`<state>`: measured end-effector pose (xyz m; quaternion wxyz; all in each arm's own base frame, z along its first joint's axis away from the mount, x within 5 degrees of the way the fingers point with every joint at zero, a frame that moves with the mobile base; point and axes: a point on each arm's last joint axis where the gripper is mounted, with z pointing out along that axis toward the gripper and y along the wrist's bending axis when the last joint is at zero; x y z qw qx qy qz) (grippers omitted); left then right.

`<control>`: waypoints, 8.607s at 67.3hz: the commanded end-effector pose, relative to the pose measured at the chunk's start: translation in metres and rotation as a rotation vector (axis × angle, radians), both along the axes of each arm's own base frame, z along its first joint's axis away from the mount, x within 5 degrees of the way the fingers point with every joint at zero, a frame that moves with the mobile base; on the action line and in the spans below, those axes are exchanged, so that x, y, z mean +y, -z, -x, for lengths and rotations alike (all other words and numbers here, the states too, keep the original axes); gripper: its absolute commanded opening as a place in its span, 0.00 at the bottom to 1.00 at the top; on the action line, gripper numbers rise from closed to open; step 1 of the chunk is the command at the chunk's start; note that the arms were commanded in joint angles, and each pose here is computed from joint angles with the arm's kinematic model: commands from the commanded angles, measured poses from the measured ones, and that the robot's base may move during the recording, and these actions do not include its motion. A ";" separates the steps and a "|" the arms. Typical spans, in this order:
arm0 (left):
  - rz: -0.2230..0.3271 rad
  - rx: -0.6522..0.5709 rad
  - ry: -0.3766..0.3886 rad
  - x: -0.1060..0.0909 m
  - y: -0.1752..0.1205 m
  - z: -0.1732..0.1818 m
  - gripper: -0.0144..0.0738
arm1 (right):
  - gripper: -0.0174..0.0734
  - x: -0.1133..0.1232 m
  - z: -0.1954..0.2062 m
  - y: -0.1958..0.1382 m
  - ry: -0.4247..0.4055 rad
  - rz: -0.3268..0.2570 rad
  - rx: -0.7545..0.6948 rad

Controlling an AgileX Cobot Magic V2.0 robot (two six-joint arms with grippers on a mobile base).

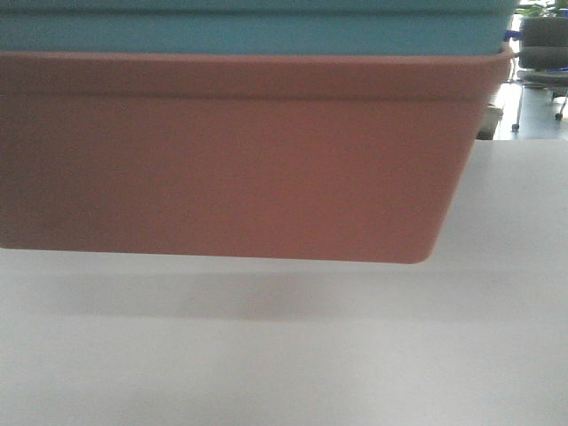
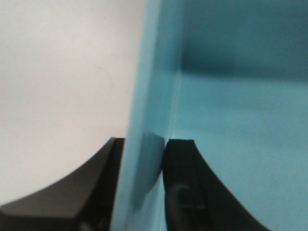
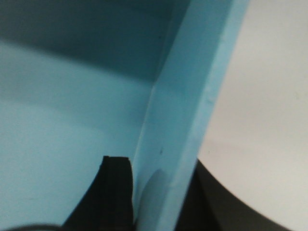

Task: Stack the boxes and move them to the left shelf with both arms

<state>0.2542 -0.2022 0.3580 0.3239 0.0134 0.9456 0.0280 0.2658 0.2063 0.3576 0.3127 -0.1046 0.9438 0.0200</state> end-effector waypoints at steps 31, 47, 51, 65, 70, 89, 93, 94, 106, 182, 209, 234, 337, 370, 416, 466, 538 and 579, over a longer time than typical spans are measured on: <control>0.225 -0.138 0.141 -0.025 -0.030 0.012 0.16 | 0.25 0.033 0.010 -0.028 -0.066 -0.208 -0.202; 0.211 -0.137 0.150 -0.031 -0.023 0.006 0.16 | 0.25 0.038 0.015 -0.026 -0.078 -0.203 -0.194; 0.204 -0.138 0.154 -0.032 -0.022 0.006 0.16 | 0.25 0.037 0.015 -0.026 -0.075 -0.197 -0.190; 0.191 -0.139 0.152 -0.031 -0.022 0.006 0.16 | 0.25 0.037 0.015 -0.026 -0.074 -0.193 -0.190; 0.191 -0.139 0.152 -0.031 -0.022 0.006 0.16 | 0.25 0.037 0.015 -0.026 -0.074 -0.193 -0.190; 0.190 -0.138 0.151 -0.031 -0.022 0.006 0.16 | 0.25 0.037 0.015 -0.026 -0.073 -0.193 -0.190; 0.190 -0.138 0.151 -0.031 -0.022 0.006 0.16 | 0.25 0.037 0.015 -0.026 -0.073 -0.193 -0.190; 0.190 -0.138 0.151 -0.031 -0.022 0.006 0.16 | 0.25 0.037 0.015 -0.025 -0.073 -0.192 -0.189; 0.190 -0.138 0.151 -0.031 -0.022 0.006 0.16 | 0.25 0.037 0.015 -0.025 -0.072 -0.192 -0.189; 0.190 -0.138 0.151 -0.031 -0.022 0.006 0.16 | 0.25 0.037 0.015 -0.025 -0.072 -0.192 -0.189; 0.190 -0.138 0.151 -0.031 -0.022 0.006 0.16 | 0.25 0.037 0.015 -0.025 -0.072 -0.192 -0.189; 0.190 -0.138 0.151 -0.031 -0.022 0.006 0.16 | 0.25 0.037 0.015 -0.025 -0.072 -0.192 -0.189; 0.191 -0.136 0.150 -0.031 -0.022 0.006 0.16 | 0.25 0.037 0.015 -0.025 -0.072 -0.192 -0.189; 0.191 -0.136 0.150 -0.031 -0.022 0.006 0.16 | 0.25 0.037 0.015 -0.025 -0.072 -0.192 -0.189; 0.191 -0.136 0.150 -0.031 -0.022 0.006 0.16 | 0.25 0.037 0.015 -0.025 -0.072 -0.192 -0.189; 0.191 -0.136 0.150 -0.031 -0.022 0.006 0.16 | 0.25 0.037 0.015 -0.025 -0.072 -0.191 -0.189; 0.193 -0.137 0.151 -0.031 -0.022 0.006 0.16 | 0.25 0.037 0.015 -0.025 -0.071 -0.190 -0.188; 0.197 -0.133 0.151 -0.031 -0.022 0.006 0.16 | 0.25 0.036 0.015 -0.025 -0.071 -0.187 -0.191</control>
